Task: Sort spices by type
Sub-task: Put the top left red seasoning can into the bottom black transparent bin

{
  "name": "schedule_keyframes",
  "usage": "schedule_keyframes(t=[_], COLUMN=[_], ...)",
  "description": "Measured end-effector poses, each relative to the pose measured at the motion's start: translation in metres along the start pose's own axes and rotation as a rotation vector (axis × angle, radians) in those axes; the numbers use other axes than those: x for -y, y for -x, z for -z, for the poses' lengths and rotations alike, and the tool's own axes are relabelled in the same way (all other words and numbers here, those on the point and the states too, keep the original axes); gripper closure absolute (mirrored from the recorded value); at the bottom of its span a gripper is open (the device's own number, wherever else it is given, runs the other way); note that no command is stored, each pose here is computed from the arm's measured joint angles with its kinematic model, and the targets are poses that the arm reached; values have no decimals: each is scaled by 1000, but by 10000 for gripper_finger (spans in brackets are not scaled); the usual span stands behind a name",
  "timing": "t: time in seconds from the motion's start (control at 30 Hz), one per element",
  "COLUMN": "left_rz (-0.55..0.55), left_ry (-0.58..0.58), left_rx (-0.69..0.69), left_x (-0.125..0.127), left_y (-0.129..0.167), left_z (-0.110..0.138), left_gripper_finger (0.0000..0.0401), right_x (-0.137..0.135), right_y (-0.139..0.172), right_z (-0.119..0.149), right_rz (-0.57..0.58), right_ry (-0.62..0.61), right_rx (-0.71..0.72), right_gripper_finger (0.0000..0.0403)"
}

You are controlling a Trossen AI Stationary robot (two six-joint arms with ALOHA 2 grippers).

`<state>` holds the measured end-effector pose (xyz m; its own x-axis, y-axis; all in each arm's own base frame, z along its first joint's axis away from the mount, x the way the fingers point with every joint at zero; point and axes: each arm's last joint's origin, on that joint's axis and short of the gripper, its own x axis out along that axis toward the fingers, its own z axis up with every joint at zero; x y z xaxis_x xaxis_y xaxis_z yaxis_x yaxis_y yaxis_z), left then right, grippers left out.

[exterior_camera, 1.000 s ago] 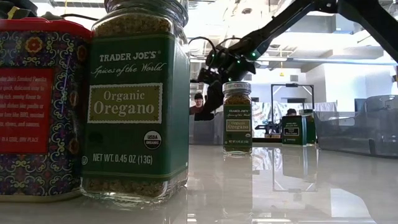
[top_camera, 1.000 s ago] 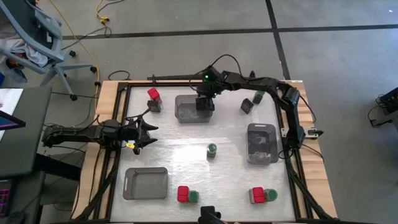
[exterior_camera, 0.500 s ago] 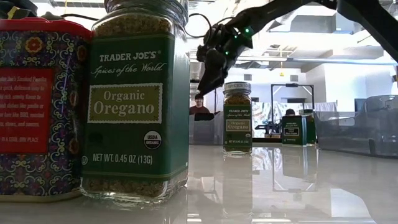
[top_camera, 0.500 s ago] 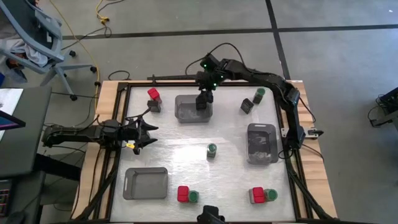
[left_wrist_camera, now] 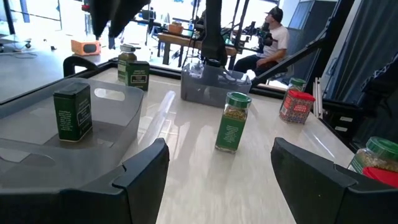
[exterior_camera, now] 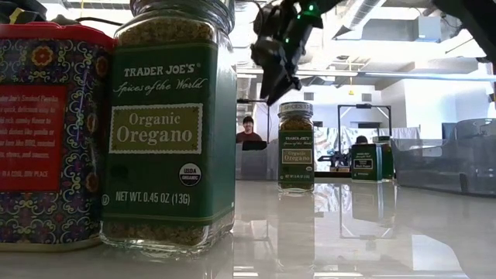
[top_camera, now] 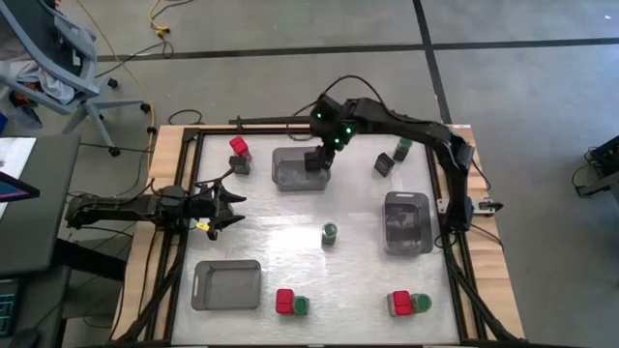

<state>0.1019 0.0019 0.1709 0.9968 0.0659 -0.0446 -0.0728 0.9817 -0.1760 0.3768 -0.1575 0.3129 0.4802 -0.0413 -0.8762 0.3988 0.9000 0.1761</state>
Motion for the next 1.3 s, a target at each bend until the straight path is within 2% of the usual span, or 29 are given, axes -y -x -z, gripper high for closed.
schedule_keyframes(t=[0.23,0.47,0.63,0.73,0.97,1.1,1.3], left_rz=[0,0,0,-1,-25,-26,-29], left_ry=[0,3,3,51,42,42,42], left_rx=[0,0,1,1,7,7,7], left_x=[0,0,0,0,-1,-1,-1], left_y=[0,0,0,0,0,0,0], left_z=[0,0,0,0,0,0,0], left_gripper_finger=[131,131,131,131,131,131,131], right_x=[-56,-112,-146,-165,-193,-206,-214], right_y=[17,26,25,21,15,21,27], right_z=[30,79,121,142,178,193,210], right_rz=[124,204,230,207,204,193,250], right_ry=[-81,-191,-265,-292,-405,-428,-453], right_rx=[17,49,70,55,11,6,10], right_gripper_finger=[247,257,257,257,258,258,258])
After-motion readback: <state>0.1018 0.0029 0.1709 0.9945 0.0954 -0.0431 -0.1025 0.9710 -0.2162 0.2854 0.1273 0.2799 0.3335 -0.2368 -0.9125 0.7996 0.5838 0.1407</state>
